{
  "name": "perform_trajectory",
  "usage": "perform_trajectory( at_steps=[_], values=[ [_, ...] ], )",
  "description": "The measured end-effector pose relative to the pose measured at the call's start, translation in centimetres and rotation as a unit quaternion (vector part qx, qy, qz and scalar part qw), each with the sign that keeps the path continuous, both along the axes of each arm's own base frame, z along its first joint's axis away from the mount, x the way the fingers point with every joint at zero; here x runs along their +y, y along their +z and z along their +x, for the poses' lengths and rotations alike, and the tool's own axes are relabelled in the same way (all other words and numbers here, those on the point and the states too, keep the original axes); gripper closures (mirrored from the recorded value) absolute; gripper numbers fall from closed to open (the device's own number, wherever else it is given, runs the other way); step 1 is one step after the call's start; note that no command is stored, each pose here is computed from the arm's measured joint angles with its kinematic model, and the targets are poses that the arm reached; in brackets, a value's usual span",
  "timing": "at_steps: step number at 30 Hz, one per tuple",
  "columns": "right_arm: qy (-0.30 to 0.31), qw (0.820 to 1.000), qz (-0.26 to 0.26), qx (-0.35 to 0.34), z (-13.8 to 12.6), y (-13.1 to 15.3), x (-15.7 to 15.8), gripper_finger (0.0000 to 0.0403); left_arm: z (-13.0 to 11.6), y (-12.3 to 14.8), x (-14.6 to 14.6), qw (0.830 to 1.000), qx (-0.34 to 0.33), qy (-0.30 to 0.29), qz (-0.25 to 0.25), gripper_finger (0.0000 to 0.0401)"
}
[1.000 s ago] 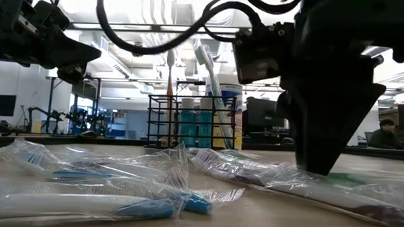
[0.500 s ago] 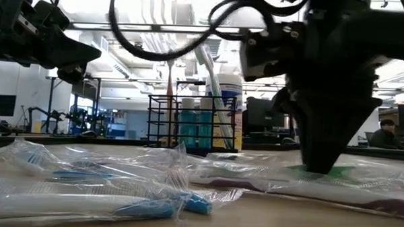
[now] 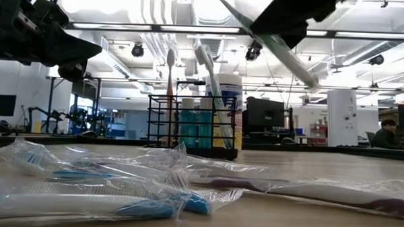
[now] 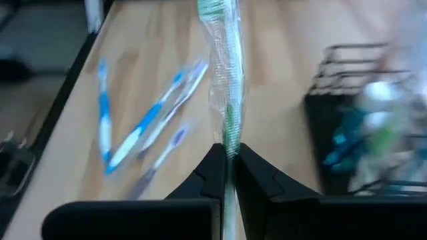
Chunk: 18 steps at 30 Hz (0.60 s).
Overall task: Pick & Place toothbrushing station
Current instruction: Put the green toothbrush into the black wire organizer
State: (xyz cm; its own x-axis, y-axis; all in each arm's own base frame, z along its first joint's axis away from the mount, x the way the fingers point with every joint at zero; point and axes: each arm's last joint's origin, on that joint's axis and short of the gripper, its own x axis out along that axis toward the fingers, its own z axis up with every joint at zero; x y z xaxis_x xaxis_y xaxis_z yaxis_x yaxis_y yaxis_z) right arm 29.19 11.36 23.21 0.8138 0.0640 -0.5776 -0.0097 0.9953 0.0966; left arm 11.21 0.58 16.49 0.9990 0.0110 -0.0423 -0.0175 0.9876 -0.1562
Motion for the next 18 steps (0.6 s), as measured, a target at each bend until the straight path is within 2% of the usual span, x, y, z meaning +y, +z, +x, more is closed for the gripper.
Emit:
perform_trajectory(
  at_steps=[4,8,12,18],
  values=[
    [-0.002,0.997,0.004,-0.080,-1.7,-1.6,-1.6,0.0389,0.0,0.2,0.0,1.000,-0.010,-0.005,0.000,0.0389],
    [-0.008,0.984,0.012,-0.180,-2.8,-2.7,-3.0,0.0389,0.0,0.3,0.0,1.000,-0.015,-0.006,0.001,0.0389],
    [-0.022,0.978,0.000,-0.208,-4.2,-4.4,-4.6,0.0389,0.0,0.3,0.0,1.000,-0.017,-0.006,0.001,0.0389],
    [-0.044,0.971,-0.023,-0.235,-7.1,-3.4,-6.9,0.0390,0.0,0.4,0.0,1.000,-0.018,-0.006,0.001,0.0389]
  ],
)
